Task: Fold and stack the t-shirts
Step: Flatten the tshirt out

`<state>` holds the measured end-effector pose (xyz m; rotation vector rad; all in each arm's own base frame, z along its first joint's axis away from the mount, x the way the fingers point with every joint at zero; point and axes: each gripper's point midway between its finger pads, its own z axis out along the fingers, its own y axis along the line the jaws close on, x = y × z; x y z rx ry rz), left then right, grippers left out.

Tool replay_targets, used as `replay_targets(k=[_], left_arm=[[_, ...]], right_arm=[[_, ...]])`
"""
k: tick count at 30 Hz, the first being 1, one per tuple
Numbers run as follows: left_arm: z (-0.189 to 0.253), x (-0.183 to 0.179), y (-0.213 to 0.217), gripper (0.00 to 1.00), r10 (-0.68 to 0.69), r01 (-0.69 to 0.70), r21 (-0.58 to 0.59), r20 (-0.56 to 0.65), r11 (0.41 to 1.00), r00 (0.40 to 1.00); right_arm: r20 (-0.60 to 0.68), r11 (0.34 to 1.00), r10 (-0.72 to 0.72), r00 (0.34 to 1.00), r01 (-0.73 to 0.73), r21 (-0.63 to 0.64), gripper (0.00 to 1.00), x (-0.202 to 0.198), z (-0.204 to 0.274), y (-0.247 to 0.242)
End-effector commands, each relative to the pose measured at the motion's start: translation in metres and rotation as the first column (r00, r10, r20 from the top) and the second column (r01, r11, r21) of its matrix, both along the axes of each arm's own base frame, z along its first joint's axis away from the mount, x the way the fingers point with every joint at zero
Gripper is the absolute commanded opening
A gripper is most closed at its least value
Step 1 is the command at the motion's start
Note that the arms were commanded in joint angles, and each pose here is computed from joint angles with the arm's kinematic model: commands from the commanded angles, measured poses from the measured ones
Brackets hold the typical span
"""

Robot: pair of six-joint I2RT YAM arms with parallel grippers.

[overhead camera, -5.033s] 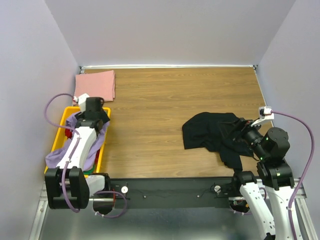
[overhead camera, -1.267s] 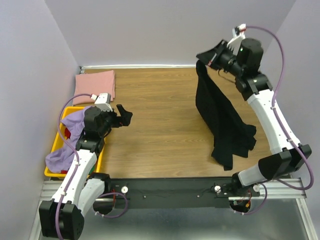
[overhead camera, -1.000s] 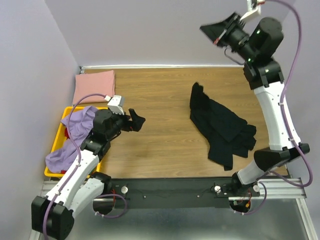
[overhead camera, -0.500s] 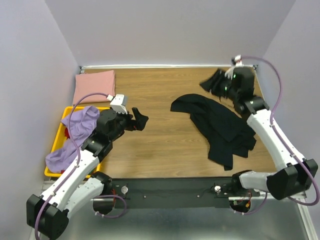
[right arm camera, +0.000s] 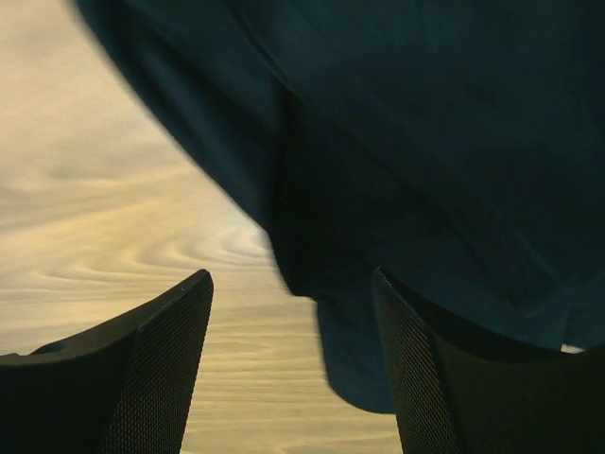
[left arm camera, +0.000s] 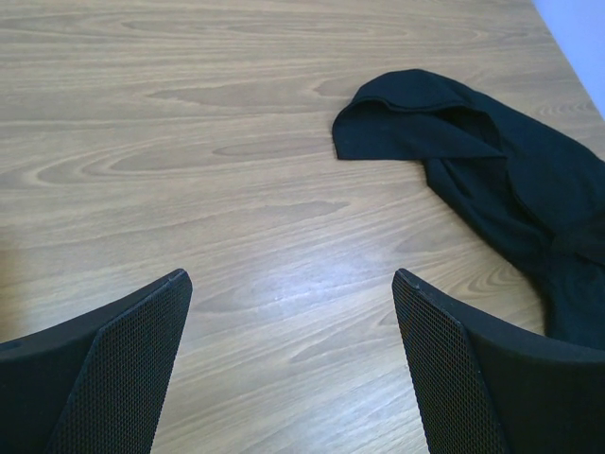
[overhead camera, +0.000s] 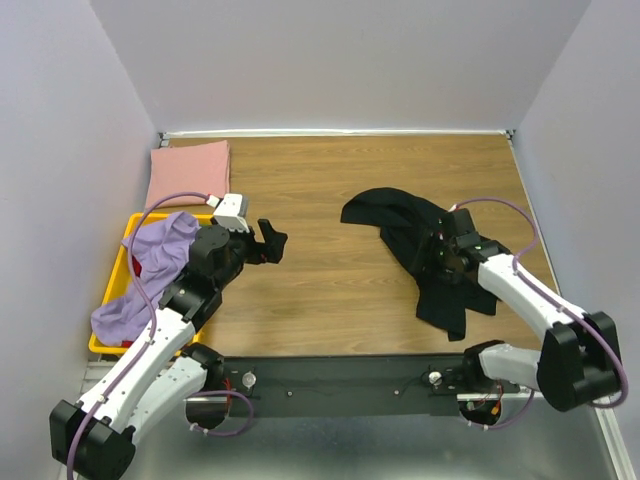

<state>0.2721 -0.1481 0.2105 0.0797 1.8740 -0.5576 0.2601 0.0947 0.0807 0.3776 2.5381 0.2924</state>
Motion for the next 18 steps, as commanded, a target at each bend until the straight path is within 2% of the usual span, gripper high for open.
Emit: replay_targets(k=[1, 8, 10, 12, 13, 15, 16, 18], left_arm=[[0.003, 0.004, 0.004, 0.95, 0.018, -0.019, 0.026, 0.036, 0.999, 0.999], [0.006, 0.003, 0.004, 0.95, 0.015, -0.016, 0.015, 0.044, 1.0, 0.999], [0.006, 0.002, 0.002, 0.95, 0.006, -0.007, 0.014, 0.045, 1.0, 0.999], [0.005, 0.002, 0.001, 0.95, 0.002, -0.002, 0.014, 0.043, 1.0, 0.999], [0.006, 0.002, 0.0, 0.95, -0.005, 0.004, 0.013, 0.045, 1.0, 0.999], [0.006, 0.002, 0.0, 0.95, -0.008, 0.007, 0.012, 0.046, 1.0, 0.999], [0.006, 0.001, 0.0, 0.95, -0.008, 0.007, 0.013, 0.048, 1.0, 0.999], [0.008, 0.001, 0.0, 0.95, -0.009, 0.009, 0.01, 0.053, 1.0, 0.999]], right_arm=[[-0.145, 0.999, 0.026, 0.989, -0.029, -0.02, 0.75, -0.024, -0.037, 0.0], [-0.213, 0.997, 0.072, 0.974, -0.075, -0.006, 0.75, -0.033, -0.06, 0.01], [-0.226, 0.996, 0.088, 0.97, -0.092, -0.009, 0.69, -0.036, -0.066, 0.015], [-0.247, 0.994, 0.103, 0.964, -0.107, -0.002, 0.6, -0.037, -0.073, 0.021], [-0.252, 0.994, 0.11, 0.962, -0.111, 0.01, 0.43, -0.038, -0.074, 0.026], [-0.238, 0.991, 0.134, 0.962, -0.128, 0.04, 0.27, -0.034, -0.071, 0.041], [-0.209, 0.989, 0.137, 0.968, -0.124, 0.074, 0.14, -0.024, -0.06, 0.054], [-0.169, 0.978, 0.192, 0.967, -0.174, 0.112, 0.05, -0.017, -0.046, 0.084]])
